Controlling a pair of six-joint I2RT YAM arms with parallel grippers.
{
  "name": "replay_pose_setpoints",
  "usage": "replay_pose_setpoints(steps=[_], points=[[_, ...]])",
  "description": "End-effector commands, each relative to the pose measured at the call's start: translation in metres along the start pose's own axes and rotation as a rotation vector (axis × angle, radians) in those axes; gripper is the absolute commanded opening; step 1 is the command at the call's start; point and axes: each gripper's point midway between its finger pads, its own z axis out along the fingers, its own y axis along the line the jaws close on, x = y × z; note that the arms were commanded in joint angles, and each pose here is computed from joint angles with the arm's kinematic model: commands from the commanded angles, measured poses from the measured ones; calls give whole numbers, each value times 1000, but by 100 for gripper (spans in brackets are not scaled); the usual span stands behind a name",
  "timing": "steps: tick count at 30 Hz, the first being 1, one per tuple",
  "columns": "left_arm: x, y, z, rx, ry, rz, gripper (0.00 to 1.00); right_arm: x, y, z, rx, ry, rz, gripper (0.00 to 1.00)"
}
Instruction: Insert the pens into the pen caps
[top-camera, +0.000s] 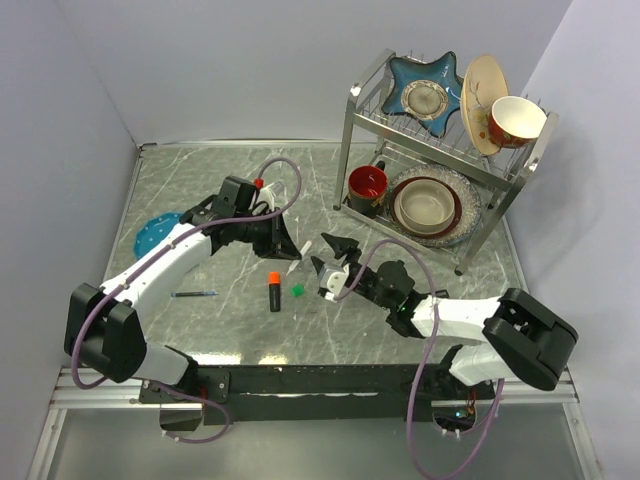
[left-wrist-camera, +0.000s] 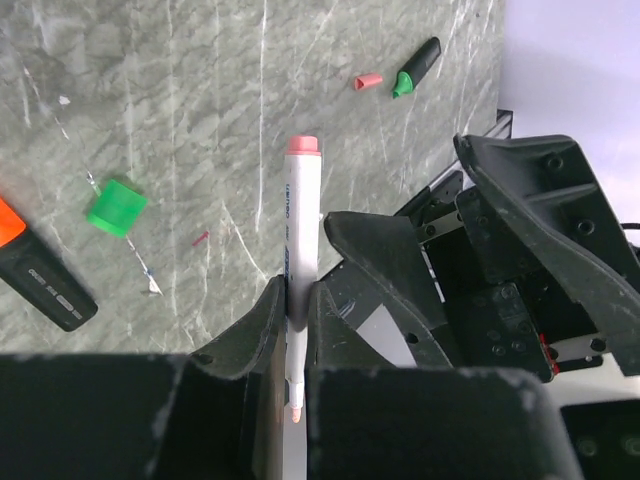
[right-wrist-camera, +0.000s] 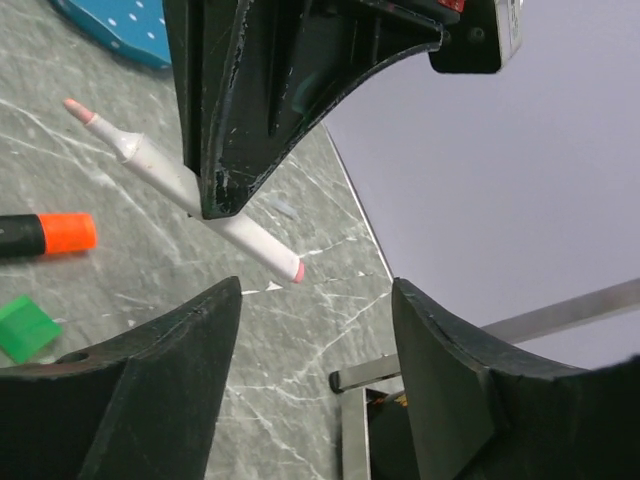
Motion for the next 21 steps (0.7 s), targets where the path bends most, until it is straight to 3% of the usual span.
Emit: replay_pose_setpoints(steps=[1, 9, 15, 19, 21], points=[[-5, -26, -11, 65, -8, 25, 1, -20, -11, 15, 14, -54, -71, 67], [-1, -37, -14, 93, 2, 22, 1, -18, 7, 22, -52, -54, -60, 63], [5, -47, -19, 103, 24, 34, 1, -21, 6, 26, -46, -66, -66, 52], [6, -50, -20, 107, 26, 39, 1, -18, 3, 28, -26, -53, -48, 20], [9, -54, -21, 135, 34, 34, 1, -22, 1, 24, 9, -79, -33, 9]])
